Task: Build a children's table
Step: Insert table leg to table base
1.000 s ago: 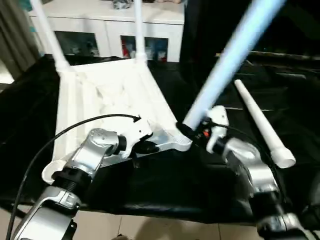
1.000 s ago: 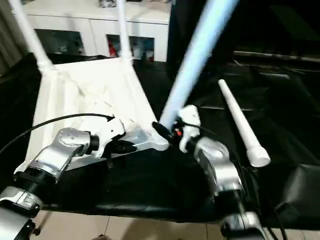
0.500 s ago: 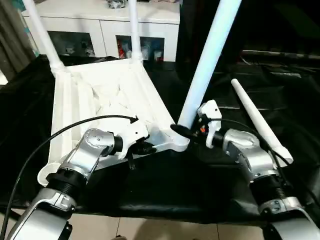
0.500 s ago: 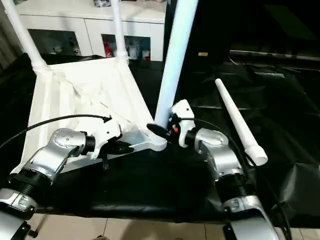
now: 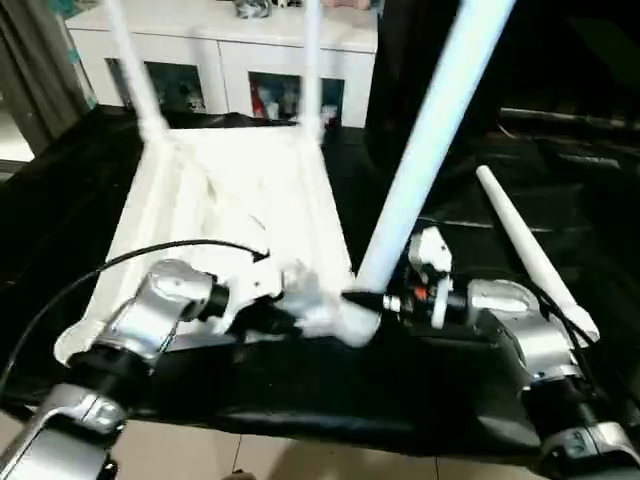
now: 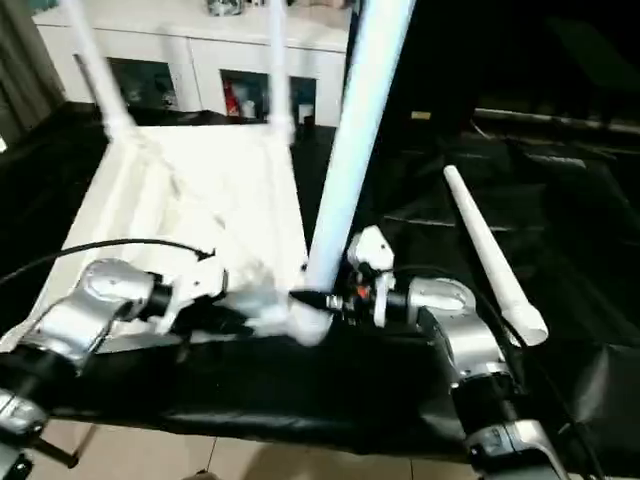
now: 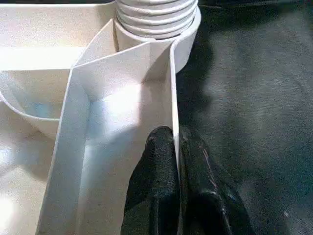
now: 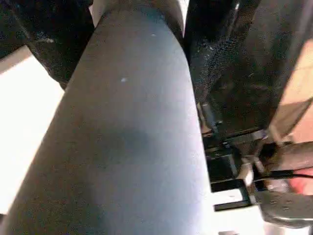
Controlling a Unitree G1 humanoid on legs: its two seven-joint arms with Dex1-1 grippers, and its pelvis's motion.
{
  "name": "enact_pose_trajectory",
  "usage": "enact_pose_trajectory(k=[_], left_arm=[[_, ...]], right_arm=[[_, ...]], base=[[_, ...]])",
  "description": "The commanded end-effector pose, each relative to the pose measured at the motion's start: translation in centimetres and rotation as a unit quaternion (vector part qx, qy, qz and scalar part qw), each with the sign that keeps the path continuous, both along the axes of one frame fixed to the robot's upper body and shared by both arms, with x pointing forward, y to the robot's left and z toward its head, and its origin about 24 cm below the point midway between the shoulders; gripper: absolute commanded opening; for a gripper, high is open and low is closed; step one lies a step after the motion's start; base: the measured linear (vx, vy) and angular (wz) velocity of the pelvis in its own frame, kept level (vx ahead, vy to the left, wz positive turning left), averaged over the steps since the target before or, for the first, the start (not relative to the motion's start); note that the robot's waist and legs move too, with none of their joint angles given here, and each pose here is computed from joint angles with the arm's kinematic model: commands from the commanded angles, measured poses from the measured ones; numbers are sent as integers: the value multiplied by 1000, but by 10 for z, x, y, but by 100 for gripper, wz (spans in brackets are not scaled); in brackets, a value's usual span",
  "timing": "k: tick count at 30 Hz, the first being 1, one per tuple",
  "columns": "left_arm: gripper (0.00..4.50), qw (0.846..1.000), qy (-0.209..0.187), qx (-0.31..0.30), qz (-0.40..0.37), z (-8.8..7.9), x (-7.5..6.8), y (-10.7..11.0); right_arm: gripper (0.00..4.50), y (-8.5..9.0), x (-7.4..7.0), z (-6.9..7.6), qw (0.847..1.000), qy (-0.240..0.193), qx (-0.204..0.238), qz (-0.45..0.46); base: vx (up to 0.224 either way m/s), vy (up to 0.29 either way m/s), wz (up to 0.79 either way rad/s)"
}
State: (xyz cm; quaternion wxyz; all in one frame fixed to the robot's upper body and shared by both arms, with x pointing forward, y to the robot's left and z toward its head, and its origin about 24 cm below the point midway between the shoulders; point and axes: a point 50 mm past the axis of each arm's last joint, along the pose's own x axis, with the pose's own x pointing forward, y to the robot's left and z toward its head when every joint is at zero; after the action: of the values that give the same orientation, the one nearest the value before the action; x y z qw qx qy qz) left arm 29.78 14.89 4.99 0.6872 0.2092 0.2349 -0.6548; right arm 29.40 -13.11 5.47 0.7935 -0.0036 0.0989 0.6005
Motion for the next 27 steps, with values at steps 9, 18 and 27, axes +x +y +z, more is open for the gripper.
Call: enact_pose_trajectory(k=[9, 18, 27], left_arm=[[0, 997, -43, -15, -55, 12, 2, -24], [0, 996, -81, -16, 16, 9, 14, -20], [0, 996, -84, -15, 17, 9, 16, -20]], right_arm=[[190, 1, -14, -34, 995, 58, -81, 32], [190, -3, -5, -40, 994, 48, -74, -66], [190, -1, -9, -46, 994, 46, -77, -59]], base=[[0, 0, 0], [-6, 3, -1], [0, 0, 0]])
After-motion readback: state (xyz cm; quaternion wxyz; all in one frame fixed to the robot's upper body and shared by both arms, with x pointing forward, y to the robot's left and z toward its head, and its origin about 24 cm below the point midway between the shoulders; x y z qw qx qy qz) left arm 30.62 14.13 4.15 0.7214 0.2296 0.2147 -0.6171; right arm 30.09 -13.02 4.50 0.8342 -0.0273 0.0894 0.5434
